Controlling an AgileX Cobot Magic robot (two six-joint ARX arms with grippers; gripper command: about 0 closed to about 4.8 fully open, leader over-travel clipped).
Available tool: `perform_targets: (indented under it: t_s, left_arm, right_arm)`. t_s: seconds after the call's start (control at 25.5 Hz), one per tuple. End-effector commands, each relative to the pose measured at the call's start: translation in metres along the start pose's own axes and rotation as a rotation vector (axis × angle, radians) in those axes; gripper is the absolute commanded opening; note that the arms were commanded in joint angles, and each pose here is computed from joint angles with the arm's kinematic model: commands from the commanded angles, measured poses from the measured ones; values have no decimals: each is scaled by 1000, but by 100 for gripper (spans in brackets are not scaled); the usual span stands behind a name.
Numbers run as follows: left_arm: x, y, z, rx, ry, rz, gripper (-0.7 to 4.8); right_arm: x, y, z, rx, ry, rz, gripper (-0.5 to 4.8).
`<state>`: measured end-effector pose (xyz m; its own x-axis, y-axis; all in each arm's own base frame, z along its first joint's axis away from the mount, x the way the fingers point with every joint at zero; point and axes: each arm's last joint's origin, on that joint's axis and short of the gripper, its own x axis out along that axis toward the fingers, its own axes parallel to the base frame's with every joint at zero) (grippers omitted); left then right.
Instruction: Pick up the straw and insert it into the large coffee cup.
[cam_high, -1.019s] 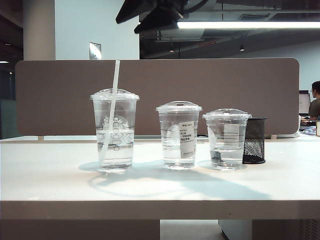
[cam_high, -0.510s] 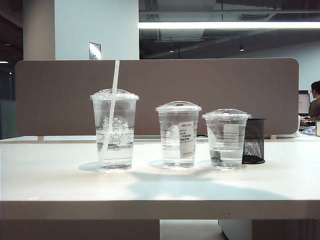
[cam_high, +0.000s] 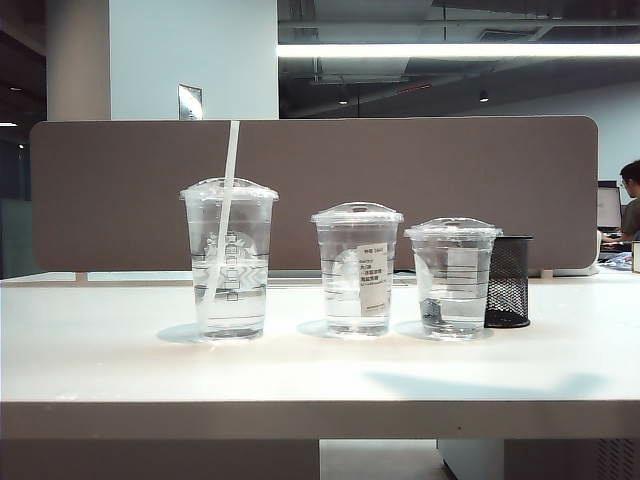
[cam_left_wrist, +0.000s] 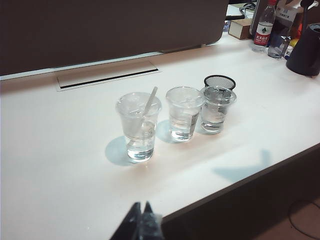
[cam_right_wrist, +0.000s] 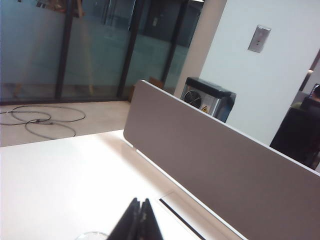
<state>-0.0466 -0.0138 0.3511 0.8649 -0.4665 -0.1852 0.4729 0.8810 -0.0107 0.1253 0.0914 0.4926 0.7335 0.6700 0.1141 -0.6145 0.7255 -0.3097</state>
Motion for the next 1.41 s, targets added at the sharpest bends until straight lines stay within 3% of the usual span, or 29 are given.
perform_targets:
  t_s: [0.04,0.35,0.51,0.59,0.67,0.78,0.94,1.14,1.41]
  left_arm:
    - [0,0,1,4,-7,-2,-4]
    - [6,4,0,68,-13,45,-4]
    - [31,19,-5,-91,-63,100,-4]
    - [46,27,-11,-126,-81,98,-4]
    - [71,38,-26,-139,-100,97,-4]
    - [101,52,-48,-277,-153,74,-4]
    - [124,62,-76,-386,-178,62,-4]
    - [150,72,-124,-421,-130,69,-4]
    - [161,76,-154,-437,-120,122,-4]
  right_arm:
    - [-16,6,-12,-3,-4,-8,-9]
    - [-72,35,-88,41,-31,-77,-9]
    - [-92,49,-122,112,-31,-86,-9]
    - [-98,54,-137,151,-27,-102,-9]
    - [-106,62,-159,176,-25,-99,-9]
    - [-112,72,-191,180,-10,-94,-9]
    - [-113,81,-215,216,1,-69,-9]
    - [-106,90,-244,256,36,-41,-9]
    - [-99,101,-281,281,146,10,-9]
